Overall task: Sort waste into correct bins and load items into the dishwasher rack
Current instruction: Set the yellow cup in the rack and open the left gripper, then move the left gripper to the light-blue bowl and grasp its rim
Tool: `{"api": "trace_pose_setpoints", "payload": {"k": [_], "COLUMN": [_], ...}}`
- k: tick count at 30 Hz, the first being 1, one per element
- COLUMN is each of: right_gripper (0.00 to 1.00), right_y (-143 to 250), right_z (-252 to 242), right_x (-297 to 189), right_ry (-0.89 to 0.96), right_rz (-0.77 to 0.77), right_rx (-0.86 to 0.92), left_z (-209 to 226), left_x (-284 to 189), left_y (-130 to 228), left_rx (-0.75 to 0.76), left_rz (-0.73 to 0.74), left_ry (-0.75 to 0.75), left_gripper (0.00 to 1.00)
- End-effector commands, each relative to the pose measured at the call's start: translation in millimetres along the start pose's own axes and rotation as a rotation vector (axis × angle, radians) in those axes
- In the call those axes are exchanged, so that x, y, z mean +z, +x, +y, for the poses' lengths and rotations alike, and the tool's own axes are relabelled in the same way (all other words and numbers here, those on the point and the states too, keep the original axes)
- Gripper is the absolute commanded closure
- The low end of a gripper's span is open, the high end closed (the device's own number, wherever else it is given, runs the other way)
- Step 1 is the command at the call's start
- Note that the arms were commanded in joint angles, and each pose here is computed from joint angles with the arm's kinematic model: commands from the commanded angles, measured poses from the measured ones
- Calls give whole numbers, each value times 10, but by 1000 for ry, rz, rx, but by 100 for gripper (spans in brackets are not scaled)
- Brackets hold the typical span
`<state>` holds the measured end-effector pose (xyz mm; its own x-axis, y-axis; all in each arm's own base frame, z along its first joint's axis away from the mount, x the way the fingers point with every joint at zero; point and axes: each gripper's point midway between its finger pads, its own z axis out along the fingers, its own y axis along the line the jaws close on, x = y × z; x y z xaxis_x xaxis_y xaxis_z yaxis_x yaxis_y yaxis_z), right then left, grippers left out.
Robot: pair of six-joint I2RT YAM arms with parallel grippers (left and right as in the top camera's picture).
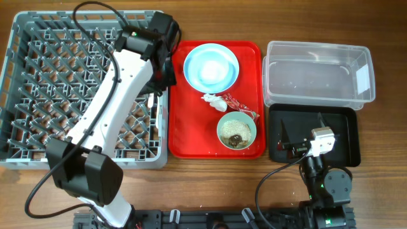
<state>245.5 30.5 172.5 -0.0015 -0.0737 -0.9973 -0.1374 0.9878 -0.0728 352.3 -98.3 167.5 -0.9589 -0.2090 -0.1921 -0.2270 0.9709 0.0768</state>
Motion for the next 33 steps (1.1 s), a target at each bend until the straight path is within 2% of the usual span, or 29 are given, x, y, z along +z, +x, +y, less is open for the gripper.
{"api": "trace_pose_setpoints", "payload": {"k": [1,11,18,27,30,33], "right_gripper": [0,0,0,0,0,0], "right_y": [-7,-7,-7,-7,-7,-7], "right_z": [2,3,3,2,3,3], "right_x": [-1,-1,-1,-1,-1,-1], "right_ry": [-3,-4,-4,-3,-4,-4], "right_rz": [-4,-5,-5,-4,-5,-4], "right_rx": [-5,-6,-6,-5,-6,-5], "left_z": [79,9,44,100,161,337], "left_x": [59,365,449,607,663,582], "left_y": [-196,-220,-411,-361,-394,-574], "left_rx": [-50,-70,-99,-105,-110,-137], "left_rz": [-72,-96,-183,-171,-201,-299], "left_ry": [-35,-21,-35,-51,-87,-176], "left_gripper": [96,96,96,96,96,96]}}
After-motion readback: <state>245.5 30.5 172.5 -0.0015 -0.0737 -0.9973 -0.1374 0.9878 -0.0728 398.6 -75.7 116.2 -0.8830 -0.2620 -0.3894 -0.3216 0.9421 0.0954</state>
